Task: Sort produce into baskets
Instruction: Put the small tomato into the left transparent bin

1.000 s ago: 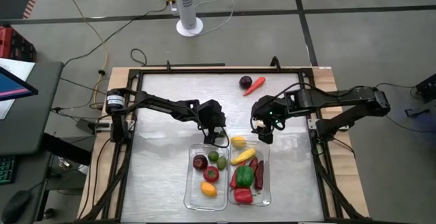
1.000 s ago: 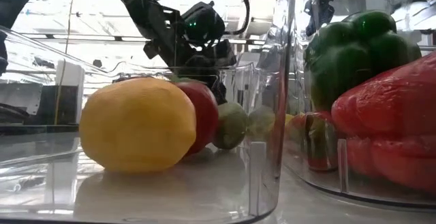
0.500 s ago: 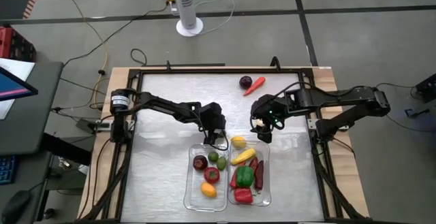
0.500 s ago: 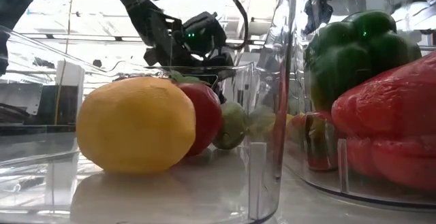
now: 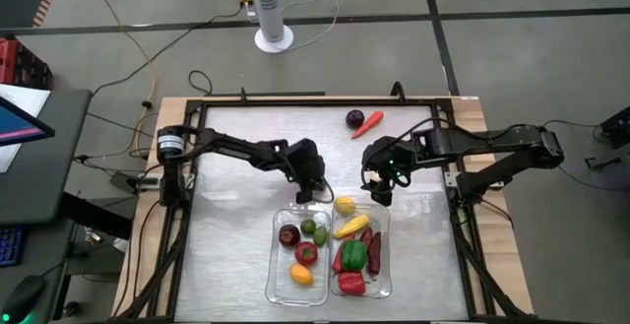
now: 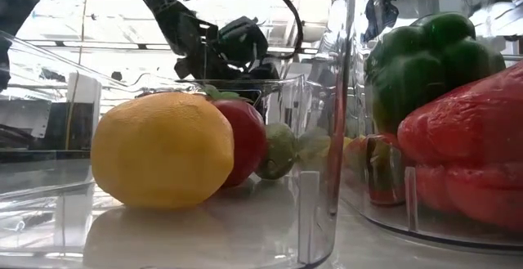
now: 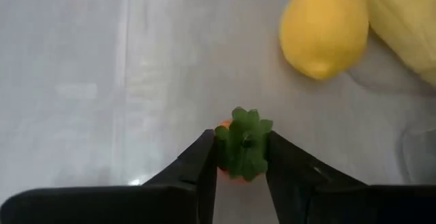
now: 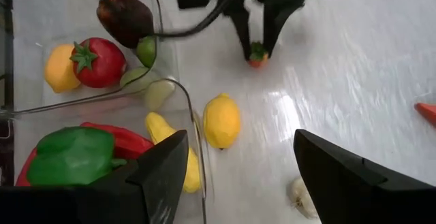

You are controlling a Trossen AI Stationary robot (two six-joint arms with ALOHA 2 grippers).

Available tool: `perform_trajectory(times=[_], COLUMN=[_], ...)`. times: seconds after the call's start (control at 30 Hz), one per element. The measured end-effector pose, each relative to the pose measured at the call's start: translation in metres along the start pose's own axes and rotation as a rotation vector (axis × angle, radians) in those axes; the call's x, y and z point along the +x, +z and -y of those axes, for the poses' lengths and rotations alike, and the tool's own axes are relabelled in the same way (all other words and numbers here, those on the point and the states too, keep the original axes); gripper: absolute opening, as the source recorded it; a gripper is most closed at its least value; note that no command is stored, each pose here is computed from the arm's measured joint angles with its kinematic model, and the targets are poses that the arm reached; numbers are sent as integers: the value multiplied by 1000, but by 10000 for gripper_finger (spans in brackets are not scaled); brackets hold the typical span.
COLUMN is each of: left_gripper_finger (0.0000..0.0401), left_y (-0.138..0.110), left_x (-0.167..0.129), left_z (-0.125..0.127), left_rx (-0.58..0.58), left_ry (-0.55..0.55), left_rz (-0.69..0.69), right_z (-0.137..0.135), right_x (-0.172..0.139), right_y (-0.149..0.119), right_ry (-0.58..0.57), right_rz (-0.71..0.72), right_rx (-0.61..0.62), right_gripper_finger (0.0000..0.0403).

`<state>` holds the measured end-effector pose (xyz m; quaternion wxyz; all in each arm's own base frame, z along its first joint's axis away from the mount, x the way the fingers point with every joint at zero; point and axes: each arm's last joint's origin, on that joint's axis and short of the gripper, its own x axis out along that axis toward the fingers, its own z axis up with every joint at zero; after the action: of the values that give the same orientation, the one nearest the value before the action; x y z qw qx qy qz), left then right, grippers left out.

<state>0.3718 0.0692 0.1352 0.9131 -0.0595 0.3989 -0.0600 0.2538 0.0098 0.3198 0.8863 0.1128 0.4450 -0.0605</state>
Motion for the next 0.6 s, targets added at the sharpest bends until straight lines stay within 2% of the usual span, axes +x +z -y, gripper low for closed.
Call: perform_trajectory(times=[0.17,0.3,0.47,0.6], left_gripper_finger=[90,90,89,89], left_y=[11,28,45,46], left_x=[-31,-66,-110,-133], left_z=[-10,-1,38,77], left_rx=[-57,-106,-94,-37], left_ry=[-10,-84,-202,-226], left_rz=[40,119,189,172], right_z=[8,20,37,46], right_x=[-1,-1,-1,-1], right_y=[2,4,6,8], right_ry=[-19,-63,-111,-130], right_rz=[6,12,-5,11], right_rx=[17,48,79,107], right_gripper_finger=[292,292,292,292])
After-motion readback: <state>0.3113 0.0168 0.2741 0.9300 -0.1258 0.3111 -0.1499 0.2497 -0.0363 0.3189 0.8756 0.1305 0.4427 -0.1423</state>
